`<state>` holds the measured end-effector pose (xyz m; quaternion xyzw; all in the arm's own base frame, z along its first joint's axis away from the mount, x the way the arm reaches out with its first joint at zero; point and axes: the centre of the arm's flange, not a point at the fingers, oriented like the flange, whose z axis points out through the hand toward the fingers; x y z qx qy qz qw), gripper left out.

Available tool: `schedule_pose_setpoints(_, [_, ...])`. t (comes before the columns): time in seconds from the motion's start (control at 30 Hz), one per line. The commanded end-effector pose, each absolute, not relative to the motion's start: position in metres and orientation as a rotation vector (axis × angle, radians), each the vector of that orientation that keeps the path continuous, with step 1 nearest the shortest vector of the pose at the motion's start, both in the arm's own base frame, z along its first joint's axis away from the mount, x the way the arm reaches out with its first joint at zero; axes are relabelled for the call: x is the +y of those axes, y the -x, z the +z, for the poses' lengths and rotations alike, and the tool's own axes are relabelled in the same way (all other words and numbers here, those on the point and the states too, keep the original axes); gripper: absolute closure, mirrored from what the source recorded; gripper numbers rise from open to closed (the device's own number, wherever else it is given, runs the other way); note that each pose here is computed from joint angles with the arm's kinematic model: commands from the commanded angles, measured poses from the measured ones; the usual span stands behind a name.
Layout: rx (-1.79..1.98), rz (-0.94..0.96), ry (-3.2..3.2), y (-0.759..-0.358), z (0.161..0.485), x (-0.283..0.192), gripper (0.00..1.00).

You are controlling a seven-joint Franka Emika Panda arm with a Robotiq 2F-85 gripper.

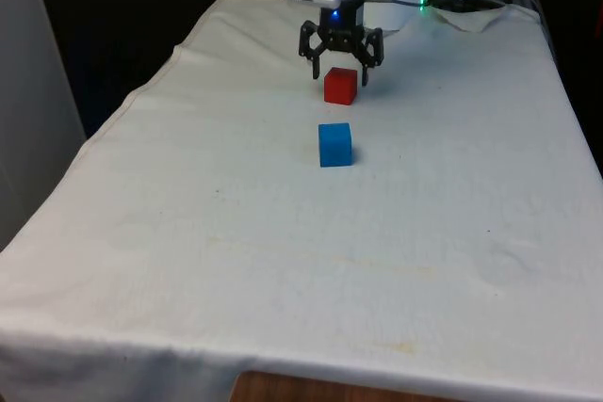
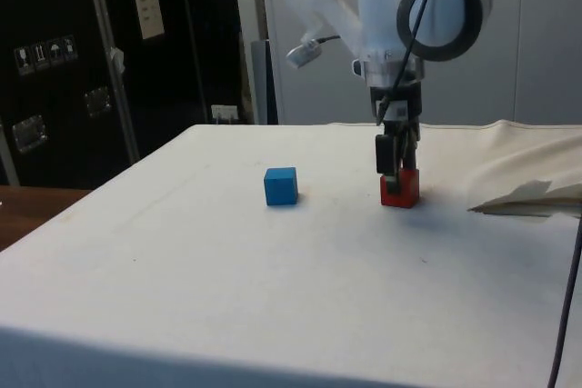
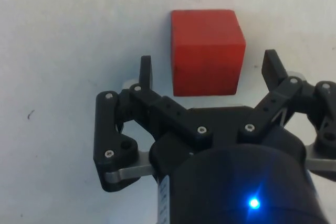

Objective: Stack the two cubes.

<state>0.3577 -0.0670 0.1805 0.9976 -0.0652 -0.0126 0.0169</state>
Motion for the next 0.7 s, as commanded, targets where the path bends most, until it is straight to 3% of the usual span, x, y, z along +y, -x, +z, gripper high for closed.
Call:
schedule_pose_setpoints(0.0, [-0.207, -0.018, -3.097, -0.3579, 0.1789, -0.0683, 0.0])
schedule_pose_setpoints(0.67, [-0.236, 0.068, -3.083, -0.3543, 0.1716, -0.074, 0.0])
